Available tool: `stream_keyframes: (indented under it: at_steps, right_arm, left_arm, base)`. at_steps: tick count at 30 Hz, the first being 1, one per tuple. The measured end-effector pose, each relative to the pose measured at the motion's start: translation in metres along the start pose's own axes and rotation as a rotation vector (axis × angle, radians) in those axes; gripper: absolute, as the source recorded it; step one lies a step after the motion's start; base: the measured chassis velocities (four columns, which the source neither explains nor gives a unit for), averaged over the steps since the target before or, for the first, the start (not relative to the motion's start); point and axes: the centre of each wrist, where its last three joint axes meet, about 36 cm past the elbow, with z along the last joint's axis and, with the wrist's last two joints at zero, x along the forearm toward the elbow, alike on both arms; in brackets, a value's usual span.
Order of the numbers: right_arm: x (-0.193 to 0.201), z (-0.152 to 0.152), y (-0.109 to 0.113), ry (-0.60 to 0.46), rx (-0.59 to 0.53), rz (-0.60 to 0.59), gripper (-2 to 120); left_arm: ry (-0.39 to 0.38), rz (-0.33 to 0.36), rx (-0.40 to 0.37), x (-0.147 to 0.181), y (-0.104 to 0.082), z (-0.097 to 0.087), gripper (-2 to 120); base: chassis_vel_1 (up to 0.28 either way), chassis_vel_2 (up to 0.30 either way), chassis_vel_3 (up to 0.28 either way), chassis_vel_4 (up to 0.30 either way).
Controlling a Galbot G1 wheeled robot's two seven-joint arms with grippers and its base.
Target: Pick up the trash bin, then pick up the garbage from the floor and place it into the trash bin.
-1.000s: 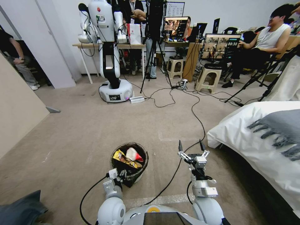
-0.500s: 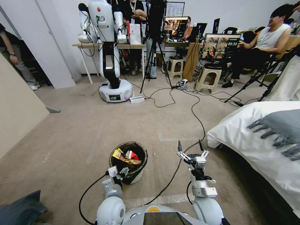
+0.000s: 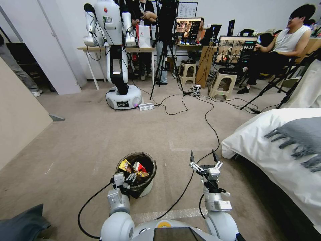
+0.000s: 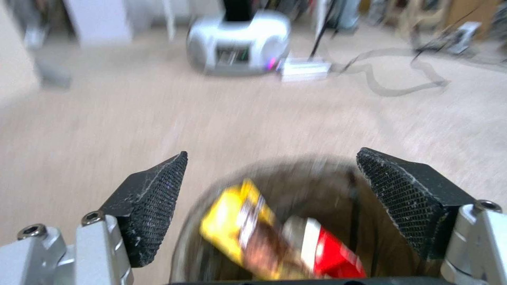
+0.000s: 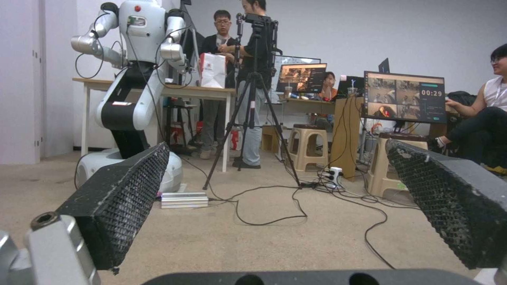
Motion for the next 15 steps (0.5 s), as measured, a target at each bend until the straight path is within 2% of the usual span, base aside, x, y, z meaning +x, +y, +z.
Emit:
stream_keyframes:
  at_steps: [3,9,15]
  right_arm:
    - [0.0,0.0,0.0,-0.002,0.001,0.001,100]
    - [0.003,0.004,-0.001,0.0,0.012,-0.002,100]
    - [0.003,0.006,-0.001,0.001,0.02,-0.006,100]
  left_arm:
    - [-0.041,0.015,-0.022,0.003,0.0,0.0,85]
    - [-0.151,0.023,-0.149,0.008,0.005,0.005,86]
    - [-0.202,0.025,-0.188,0.006,0.01,0.012,93]
  base:
    - [0.0,0.0,0.0,0.0]
    - [0.0,0.0,0.0,0.0]
    - [0.0,0.0,0.0,0.0]
